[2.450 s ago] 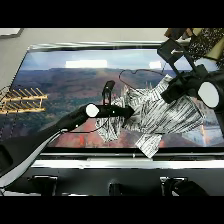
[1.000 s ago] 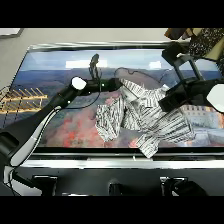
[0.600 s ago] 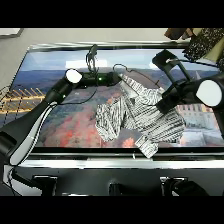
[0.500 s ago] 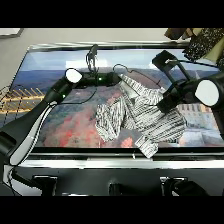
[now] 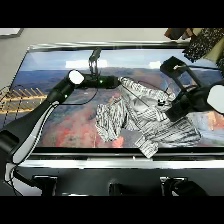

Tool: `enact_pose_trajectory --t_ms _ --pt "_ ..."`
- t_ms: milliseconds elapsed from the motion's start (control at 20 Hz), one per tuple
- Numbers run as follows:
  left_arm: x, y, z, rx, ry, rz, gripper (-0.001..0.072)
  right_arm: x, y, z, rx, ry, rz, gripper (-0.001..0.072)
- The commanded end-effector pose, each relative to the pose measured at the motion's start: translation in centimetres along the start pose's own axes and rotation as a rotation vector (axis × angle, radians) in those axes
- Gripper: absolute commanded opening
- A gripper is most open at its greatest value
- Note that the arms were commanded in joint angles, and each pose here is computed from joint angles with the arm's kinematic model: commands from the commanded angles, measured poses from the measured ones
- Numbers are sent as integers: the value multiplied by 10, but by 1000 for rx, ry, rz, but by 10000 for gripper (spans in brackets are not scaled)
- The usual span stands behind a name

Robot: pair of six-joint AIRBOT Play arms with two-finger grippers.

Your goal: Fold the clothes and pants, and hang the long-sleeved shirts on hangers.

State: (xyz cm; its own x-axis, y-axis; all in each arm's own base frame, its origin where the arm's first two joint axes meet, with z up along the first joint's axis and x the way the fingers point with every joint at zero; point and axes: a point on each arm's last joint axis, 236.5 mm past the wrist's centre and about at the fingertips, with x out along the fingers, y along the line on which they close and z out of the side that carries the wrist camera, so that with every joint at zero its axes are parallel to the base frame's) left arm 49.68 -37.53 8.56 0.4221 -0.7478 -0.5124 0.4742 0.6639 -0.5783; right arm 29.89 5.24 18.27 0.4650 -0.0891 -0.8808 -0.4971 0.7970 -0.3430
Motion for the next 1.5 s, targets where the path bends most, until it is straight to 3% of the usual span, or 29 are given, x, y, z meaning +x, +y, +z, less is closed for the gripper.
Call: enact_pose_trajectory --t_ms 0,550,850,1250,1450 --pt "-1 9 11 3 -43 24 17 -3 2 -11 16 34 7 26" --pt "-19 -2 28 21 -83 16 17 36 -8 -5 -12 148 -37 26" --pt "-21 7 5 50 20 52 17 35 -19 -9 14 164 -88 26" --pt "-43 -39 48 123 -67 -4 17 69 -11 4 0 203 -65 26" --pt "-65 -42 59 166 -40 85 16 82 -14 16 20 183 -82 26"
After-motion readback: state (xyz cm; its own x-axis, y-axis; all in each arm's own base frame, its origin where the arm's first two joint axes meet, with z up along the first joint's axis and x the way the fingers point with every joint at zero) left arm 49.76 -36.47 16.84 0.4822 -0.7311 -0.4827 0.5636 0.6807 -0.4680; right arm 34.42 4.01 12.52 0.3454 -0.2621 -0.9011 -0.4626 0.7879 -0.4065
